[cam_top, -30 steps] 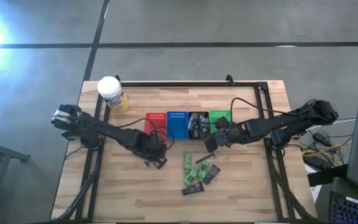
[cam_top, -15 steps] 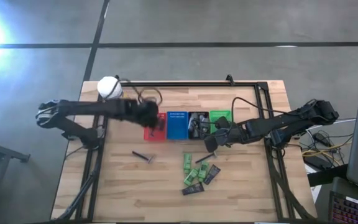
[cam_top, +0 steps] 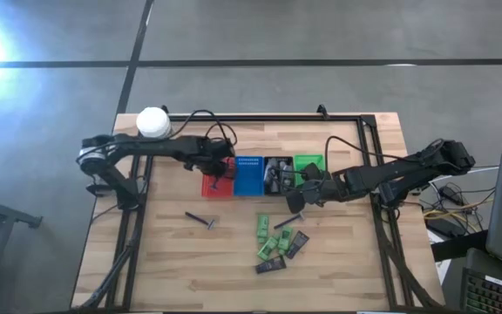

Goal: Pick & Place Travel size toiletries
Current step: Put the blue razor into the red bin

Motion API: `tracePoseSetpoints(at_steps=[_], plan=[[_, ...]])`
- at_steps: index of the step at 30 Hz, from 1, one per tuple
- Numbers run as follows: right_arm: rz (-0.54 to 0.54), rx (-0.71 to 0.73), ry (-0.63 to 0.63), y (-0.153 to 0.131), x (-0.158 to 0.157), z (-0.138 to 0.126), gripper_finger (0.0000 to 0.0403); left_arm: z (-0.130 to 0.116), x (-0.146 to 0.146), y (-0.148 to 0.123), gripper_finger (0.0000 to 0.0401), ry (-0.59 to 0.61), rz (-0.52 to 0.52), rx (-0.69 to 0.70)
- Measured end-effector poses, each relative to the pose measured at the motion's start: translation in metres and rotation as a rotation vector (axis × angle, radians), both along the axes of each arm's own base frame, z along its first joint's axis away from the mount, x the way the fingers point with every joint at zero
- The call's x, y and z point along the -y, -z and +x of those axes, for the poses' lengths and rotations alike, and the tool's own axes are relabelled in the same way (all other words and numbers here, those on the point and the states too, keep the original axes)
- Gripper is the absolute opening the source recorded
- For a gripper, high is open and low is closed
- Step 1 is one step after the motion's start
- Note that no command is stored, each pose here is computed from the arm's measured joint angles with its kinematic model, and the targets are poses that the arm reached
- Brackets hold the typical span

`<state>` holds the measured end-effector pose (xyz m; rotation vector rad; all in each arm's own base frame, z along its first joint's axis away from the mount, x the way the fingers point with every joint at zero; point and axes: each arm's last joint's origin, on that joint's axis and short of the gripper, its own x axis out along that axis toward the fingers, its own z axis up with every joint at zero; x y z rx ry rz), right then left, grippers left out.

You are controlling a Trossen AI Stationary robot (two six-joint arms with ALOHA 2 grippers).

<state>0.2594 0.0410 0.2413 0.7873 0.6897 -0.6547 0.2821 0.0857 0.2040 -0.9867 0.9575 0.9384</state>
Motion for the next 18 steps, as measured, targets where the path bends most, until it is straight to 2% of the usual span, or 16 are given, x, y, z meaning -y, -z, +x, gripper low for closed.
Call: tracePoseSetpoints(at_steps=[7, 10, 12, 14, 16, 18], plan=[[0.003, 0.000, -0.013, 0.000, -0.004, -0.001, 0.0224, -0.002, 0.000, -0.004, 0.0160, -0.025, -0.002, 0.013], [-0.001, -0.001, -0.016, 0.000, -0.004, -0.001, 0.0226, -0.004, 0.004, -0.009, 0.0197, 0.050, -0.065, 0.038], [-0.001, -0.002, -0.017, 0.000, -0.004, -0.001, 0.0230, -0.008, 0.011, -0.019, 0.0214, 0.158, -0.102, 0.064], [-0.001, -0.004, -0.021, 0.000, -0.005, -0.001, 0.0235, -0.012, 0.023, -0.034, 0.0225, 0.319, -0.124, 0.114], [-0.003, -0.006, -0.024, 0.000, -0.005, -0.001, 0.0241, -0.020, 0.039, -0.047, 0.0229, 0.538, -0.115, 0.143], [-0.010, -0.009, -0.033, 0.000, -0.006, -0.001, 0.0246, -0.030, 0.060, -0.057, 0.0229, 0.844, -0.060, 0.134]])
